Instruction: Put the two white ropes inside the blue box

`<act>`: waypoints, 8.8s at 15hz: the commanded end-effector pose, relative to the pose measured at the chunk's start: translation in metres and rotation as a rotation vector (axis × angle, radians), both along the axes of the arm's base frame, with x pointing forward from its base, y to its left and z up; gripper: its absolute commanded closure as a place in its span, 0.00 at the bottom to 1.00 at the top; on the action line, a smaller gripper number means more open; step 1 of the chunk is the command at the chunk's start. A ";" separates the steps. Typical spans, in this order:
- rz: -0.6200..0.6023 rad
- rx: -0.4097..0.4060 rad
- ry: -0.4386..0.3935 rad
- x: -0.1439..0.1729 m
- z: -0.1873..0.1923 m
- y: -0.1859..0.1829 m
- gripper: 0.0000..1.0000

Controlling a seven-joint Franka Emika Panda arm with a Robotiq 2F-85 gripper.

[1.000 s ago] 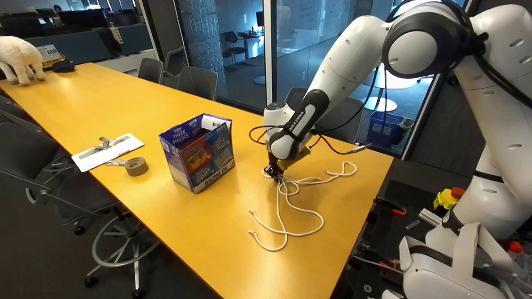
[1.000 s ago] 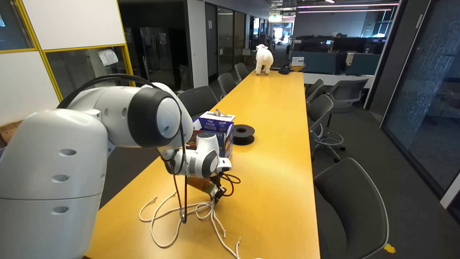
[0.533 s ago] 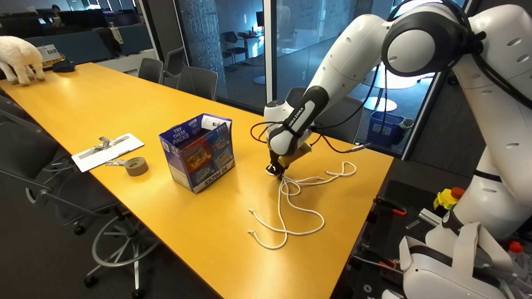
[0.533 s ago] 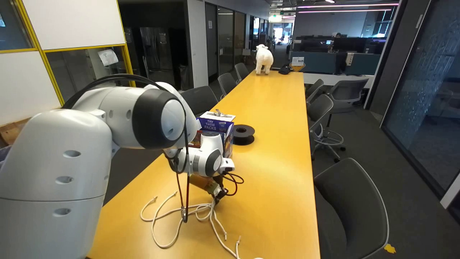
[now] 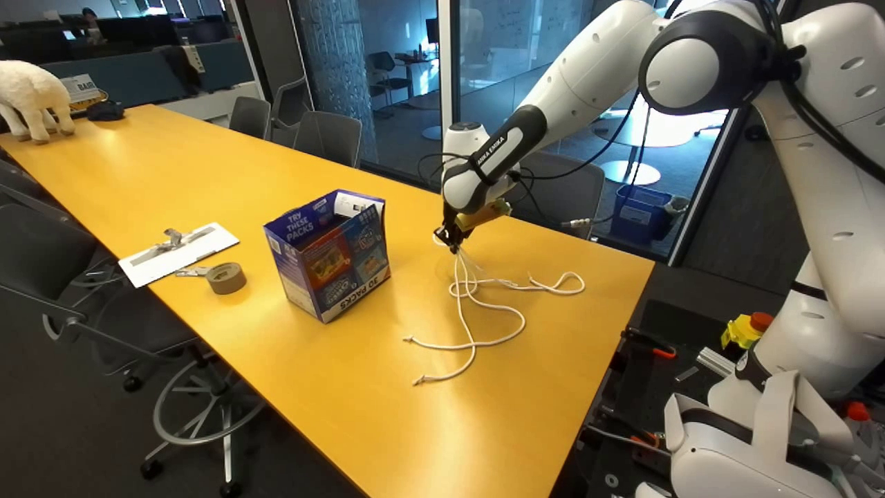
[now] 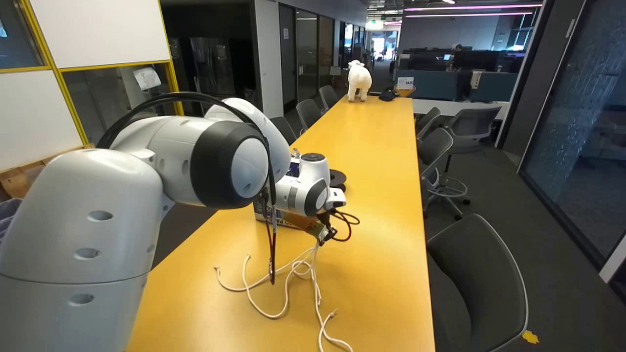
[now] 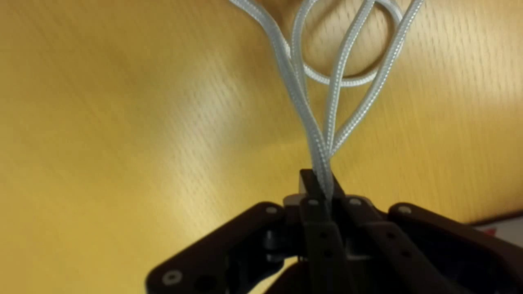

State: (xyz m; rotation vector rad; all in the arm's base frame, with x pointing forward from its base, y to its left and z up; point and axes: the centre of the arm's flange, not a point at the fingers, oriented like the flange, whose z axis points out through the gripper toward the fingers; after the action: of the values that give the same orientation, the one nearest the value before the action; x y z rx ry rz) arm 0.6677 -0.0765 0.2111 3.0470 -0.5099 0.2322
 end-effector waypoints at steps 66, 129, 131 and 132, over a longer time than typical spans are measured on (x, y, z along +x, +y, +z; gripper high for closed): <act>-0.239 0.311 -0.415 0.209 0.339 0.158 0.99; 0.381 0.161 0.503 0.010 0.098 0.138 0.00; 0.396 0.171 0.508 0.011 0.085 0.138 0.00; 0.389 0.169 0.503 0.011 0.078 0.139 0.00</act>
State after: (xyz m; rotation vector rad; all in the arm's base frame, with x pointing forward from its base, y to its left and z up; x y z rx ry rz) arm 0.7499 0.0663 0.3125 3.1604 0.0671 -0.6180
